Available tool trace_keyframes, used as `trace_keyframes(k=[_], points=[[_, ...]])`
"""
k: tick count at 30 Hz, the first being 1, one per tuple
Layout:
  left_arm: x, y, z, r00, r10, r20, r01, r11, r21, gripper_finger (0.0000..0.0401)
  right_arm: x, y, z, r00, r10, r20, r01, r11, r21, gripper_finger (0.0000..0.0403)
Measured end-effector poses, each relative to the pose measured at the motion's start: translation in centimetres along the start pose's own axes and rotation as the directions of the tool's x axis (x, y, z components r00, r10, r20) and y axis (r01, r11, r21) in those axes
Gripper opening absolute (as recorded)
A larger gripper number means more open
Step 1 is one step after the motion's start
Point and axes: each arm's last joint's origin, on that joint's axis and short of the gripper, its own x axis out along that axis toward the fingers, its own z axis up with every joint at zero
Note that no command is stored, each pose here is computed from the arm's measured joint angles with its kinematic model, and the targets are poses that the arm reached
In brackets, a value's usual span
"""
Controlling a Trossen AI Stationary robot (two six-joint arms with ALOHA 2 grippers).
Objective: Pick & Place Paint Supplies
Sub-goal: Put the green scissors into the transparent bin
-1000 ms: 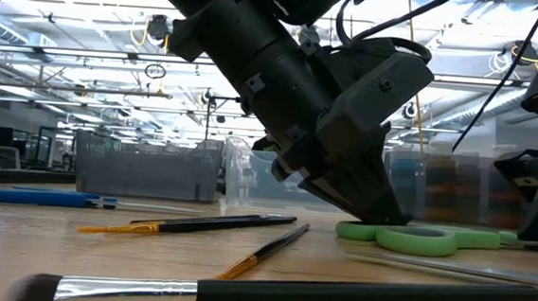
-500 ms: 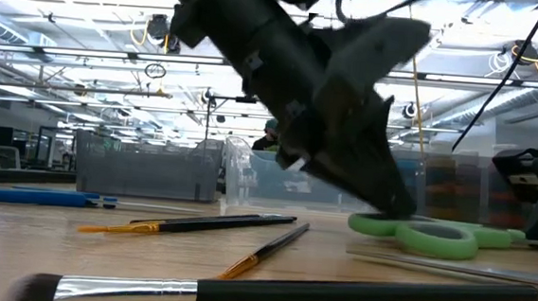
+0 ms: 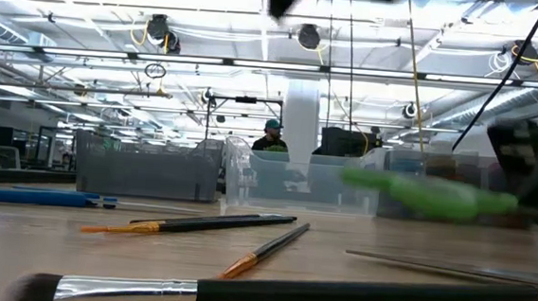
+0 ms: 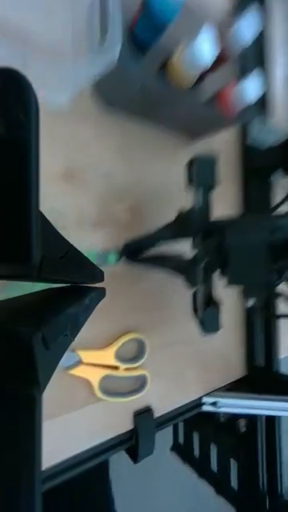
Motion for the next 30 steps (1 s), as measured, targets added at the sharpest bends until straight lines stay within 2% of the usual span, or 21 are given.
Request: trace_keyframes(k=[3, 7, 11, 15, 20, 24, 27, 30], points=[[-2.7, -1.2, 1.1, 0.993, 0.098, 0.064, -0.102, 0.994, 0.051, 0.0011, 0.2, 0.7, 1.9, 1.000, 0.003, 0.018, -0.002, 0.998, -0.060, 0.0034], [-5.9, -2.2, 2.2, 0.955, 0.257, 0.146, -0.267, 0.962, 0.052, 0.0014, -0.1, 1.4, 5.3, 0.999, 0.001, 0.034, 0.004, 0.990, -0.140, 0.0034], [-7.9, -1.8, 1.3, 0.878, 0.453, 0.155, -0.465, 0.884, 0.051, 0.0045, -0.9, 1.8, 8.4, 0.999, -0.003, 0.045, 0.014, 0.970, -0.243, 0.0034], [-9.5, -0.1, -0.7, 0.812, 0.567, 0.139, -0.566, 0.823, -0.050, 0.0097, -1.8, 1.1, 10.7, 0.994, -0.077, 0.079, 0.099, 0.937, -0.334, 0.0034], [-10.8, 3.4, -4.4, 0.766, 0.636, 0.097, -0.606, 0.764, -0.220, 0.0177, -2.3, -1.2, 12.4, 0.974, -0.182, 0.138, 0.222, 0.896, -0.386, 0.0034], [-12.1, 5.8, -6.5, 0.758, 0.643, 0.108, -0.557, 0.725, -0.406, 0.0232, -2.1, -3.4, 13.2, 0.953, -0.266, 0.146, 0.303, 0.870, -0.388, 0.0034], [-12.4, 6.7, -7.6, 0.789, 0.596, 0.149, -0.472, 0.742, -0.476, 0.0260, -1.6, -4.8, 13.3, 0.941, -0.313, 0.131, 0.340, 0.865, -0.368, 0.0034], [-12.7, 7.2, -8.2, 0.809, 0.550, 0.208, -0.399, 0.773, -0.494, 0.0277, -1.0, -6.0, 13.3, 0.929, -0.353, 0.111, 0.370, 0.874, -0.316, 0.0034]])
